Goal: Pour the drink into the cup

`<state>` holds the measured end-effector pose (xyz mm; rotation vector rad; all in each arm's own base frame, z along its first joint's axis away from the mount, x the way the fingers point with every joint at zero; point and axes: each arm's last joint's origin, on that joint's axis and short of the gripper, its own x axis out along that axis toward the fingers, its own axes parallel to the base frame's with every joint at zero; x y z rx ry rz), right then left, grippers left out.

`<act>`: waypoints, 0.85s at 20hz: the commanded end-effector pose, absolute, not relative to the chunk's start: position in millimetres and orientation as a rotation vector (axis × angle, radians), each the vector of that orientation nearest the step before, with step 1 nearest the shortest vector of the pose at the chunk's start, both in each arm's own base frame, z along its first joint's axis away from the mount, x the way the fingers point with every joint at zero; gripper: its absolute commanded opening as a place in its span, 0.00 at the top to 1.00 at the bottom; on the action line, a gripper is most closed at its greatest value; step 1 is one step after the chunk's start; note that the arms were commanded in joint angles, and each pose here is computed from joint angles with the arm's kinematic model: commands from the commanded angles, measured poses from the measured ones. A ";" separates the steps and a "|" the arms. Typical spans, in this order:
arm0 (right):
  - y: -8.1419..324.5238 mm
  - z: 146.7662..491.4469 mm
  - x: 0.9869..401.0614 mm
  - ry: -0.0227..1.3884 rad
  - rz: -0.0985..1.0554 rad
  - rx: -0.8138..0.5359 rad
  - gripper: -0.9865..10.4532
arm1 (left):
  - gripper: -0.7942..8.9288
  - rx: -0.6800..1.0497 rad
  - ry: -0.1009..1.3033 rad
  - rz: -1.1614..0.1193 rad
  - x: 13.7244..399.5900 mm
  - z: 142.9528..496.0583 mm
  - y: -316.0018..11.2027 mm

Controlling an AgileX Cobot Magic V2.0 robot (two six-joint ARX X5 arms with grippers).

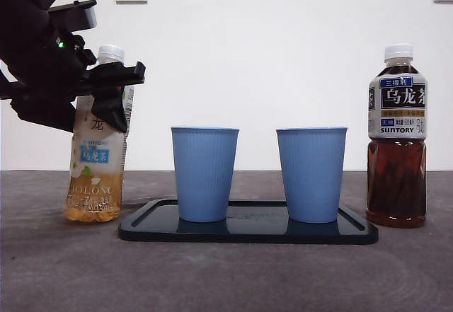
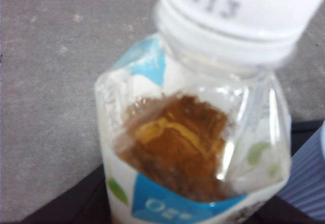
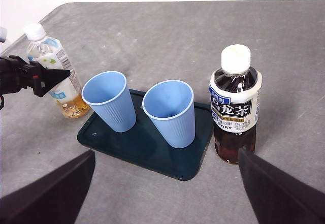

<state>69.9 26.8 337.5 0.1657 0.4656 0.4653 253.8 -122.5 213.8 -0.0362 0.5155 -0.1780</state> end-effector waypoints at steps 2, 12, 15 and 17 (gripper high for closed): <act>27.3 340.2 69.7 0.455 0.476 0.161 0.52 | 0.62 -0.047 0.500 -0.182 255.0 219.7 -124.6; 27.3 340.3 69.8 0.454 0.475 0.161 0.52 | 0.34 -0.060 0.517 -0.208 217.1 252.7 -114.6; 27.3 340.3 69.7 0.454 0.476 0.161 0.52 | 0.34 -0.069 0.518 -0.235 190.9 270.0 -107.9; 27.8 340.3 69.5 0.457 0.494 0.164 0.52 | 0.34 -0.068 0.507 -0.264 169.3 282.5 -101.0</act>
